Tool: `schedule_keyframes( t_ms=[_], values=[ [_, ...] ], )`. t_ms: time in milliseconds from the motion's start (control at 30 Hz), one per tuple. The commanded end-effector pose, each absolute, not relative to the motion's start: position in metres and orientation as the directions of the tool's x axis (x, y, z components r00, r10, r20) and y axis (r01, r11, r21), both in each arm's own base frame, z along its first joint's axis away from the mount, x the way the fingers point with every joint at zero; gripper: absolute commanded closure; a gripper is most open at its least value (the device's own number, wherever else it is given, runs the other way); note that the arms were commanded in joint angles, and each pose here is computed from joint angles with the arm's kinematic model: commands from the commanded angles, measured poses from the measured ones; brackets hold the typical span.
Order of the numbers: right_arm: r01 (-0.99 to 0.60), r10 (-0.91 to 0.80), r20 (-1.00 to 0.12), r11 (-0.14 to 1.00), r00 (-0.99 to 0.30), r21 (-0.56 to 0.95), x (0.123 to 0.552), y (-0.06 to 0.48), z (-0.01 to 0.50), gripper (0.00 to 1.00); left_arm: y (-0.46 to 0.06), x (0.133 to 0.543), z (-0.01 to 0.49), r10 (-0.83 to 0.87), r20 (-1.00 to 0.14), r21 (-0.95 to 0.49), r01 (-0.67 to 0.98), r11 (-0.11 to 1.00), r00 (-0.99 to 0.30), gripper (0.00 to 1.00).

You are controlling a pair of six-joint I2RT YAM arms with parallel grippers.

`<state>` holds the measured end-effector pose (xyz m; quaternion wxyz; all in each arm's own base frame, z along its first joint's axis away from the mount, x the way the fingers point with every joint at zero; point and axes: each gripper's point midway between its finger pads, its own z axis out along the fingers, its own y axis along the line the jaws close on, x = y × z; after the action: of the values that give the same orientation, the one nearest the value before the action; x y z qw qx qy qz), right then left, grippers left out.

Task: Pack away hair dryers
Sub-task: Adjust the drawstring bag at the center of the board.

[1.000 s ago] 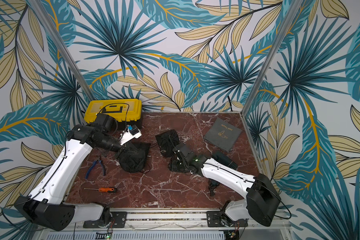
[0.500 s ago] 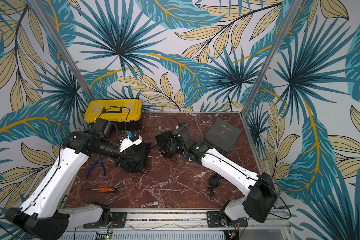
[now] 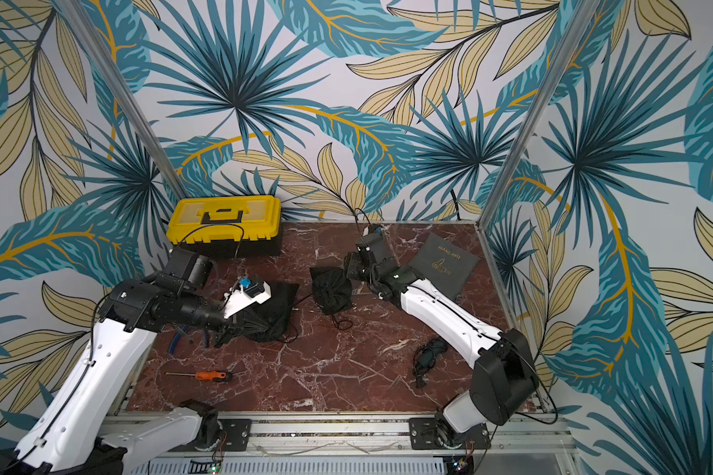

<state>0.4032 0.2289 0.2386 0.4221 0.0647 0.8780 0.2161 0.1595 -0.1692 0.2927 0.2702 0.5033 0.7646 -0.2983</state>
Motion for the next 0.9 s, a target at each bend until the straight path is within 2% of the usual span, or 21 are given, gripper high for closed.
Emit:
schedule_keyframes(
  t_ms=[0, 100, 300, 467, 633, 700, 733, 800, 867],
  values=[
    [-0.081, 0.355, -0.694, 0.856, -0.626, 0.511, 0.426, 0.238, 0.24, 0.43, -0.169, 0.149, 0.285, 0.628, -0.693, -0.217, 0.934, 0.285, -0.353, 1.0],
    [-0.087, 0.339, -0.629, 0.833, -0.7, 0.546, 0.43, 0.257, 0.221, 0.54, -0.168, 0.145, 0.285, 0.636, -0.684, -0.225, 0.933, 0.282, -0.357, 1.0],
    [-0.064, 0.355, -0.513, 0.773, -0.781, 0.632, 0.397, 0.271, 0.177, 0.63, -0.157, 0.144, 0.281, 0.674, -0.663, -0.151, 0.941, 0.304, -0.324, 1.0],
    [-0.058, 0.335, -0.483, 0.772, -0.809, 0.633, 0.36, 0.275, 0.16, 0.62, -0.156, 0.162, 0.286, 0.689, -0.644, -0.13, 0.935, 0.331, -0.333, 1.0],
    [-0.041, 0.328, -0.45, 0.771, -0.831, 0.636, 0.34, 0.28, 0.144, 0.61, -0.17, 0.181, 0.291, 0.661, -0.641, -0.211, 0.918, 0.336, -0.39, 1.0],
    [-0.041, 0.332, -0.442, 0.76, -0.833, 0.648, 0.333, 0.283, 0.141, 0.65, -0.175, 0.182, 0.295, 0.647, -0.654, -0.235, 0.919, 0.318, -0.391, 1.0],
    [-0.036, 0.337, -0.437, 0.757, -0.834, 0.652, 0.328, 0.283, 0.139, 0.64, -0.177, 0.181, 0.297, 0.642, -0.665, -0.237, 0.923, 0.302, -0.381, 1.0],
    [-0.009, 0.353, -0.429, 0.764, -0.832, 0.646, 0.322, 0.277, 0.136, 0.54, -0.181, 0.184, 0.302, 0.631, -0.686, -0.234, 0.93, 0.282, -0.364, 1.0],
    [0.004, 0.366, -0.446, 0.777, -0.816, 0.63, 0.315, 0.265, 0.138, 0.53, -0.185, 0.192, 0.306, 0.621, -0.696, -0.231, 0.931, 0.282, -0.361, 1.0]
  ],
)
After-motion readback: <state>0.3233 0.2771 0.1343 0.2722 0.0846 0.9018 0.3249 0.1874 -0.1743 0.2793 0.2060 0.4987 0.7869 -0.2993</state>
